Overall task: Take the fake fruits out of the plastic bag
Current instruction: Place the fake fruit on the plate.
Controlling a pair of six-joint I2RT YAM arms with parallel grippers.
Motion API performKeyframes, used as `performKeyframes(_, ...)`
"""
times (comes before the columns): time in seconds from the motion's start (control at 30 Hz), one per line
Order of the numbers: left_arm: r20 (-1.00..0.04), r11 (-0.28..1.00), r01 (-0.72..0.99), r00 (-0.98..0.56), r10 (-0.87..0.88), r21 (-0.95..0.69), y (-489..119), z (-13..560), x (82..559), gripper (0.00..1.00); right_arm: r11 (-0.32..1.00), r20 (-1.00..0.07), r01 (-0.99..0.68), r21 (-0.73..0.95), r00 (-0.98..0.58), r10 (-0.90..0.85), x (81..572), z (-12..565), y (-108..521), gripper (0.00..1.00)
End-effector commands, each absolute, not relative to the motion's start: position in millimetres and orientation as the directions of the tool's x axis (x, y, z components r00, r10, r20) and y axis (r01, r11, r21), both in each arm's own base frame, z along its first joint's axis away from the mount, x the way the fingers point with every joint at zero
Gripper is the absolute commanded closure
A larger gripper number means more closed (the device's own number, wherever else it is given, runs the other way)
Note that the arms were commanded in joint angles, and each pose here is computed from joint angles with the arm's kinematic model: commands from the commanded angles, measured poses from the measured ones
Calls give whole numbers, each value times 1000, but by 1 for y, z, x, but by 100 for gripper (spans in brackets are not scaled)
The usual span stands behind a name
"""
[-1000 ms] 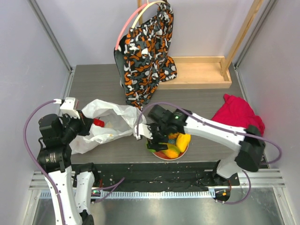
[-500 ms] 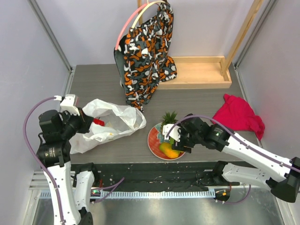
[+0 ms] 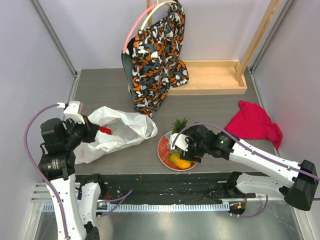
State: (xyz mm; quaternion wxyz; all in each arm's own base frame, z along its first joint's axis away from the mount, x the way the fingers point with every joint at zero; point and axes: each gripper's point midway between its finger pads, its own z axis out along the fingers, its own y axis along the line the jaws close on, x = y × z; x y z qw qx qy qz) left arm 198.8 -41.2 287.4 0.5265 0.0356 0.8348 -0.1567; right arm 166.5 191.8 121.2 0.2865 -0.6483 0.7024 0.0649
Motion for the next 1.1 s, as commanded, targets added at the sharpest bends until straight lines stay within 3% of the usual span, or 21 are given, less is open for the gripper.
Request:
performKeyframes(0.0,-909,948,242,-407,-92,-205,-43,298,195,100,178,-488,-924,-338,11,-873,180,127,193,35)
performKeyframes(0.13,-909,948,246,-407,-89,-203,-43,297,195,100,197,-484,-918,-343,-6,-875,182,128,192,22)
performKeyframes(0.3,-908,945,254,-411,-86,-205,-44,296,195,100,200,-484,-928,-316,-24,-875,178,127,191,18)
performKeyframes(0.33,-910,945,256,-407,-85,-203,-45,297,195,100,196,-486,-931,-309,-22,-873,176,127,192,13)
performKeyframes(0.67,-910,943,259,-406,-88,-207,-45,297,195,100,188,-475,-937,-293,-28,-879,171,130,187,11)
performKeyframes(0.8,-910,941,266,-406,-86,-208,-47,297,193,100,195,-479,-940,-281,-38,-877,160,140,177,1)
performKeyframes(0.97,-907,939,266,-409,-95,-219,-47,292,196,100,217,-535,-939,-268,-42,-844,158,152,184,0)
performKeyframes(1.07,-909,936,276,-406,-91,-217,-49,295,196,100,231,-504,-939,-255,-75,-861,156,157,177,0)
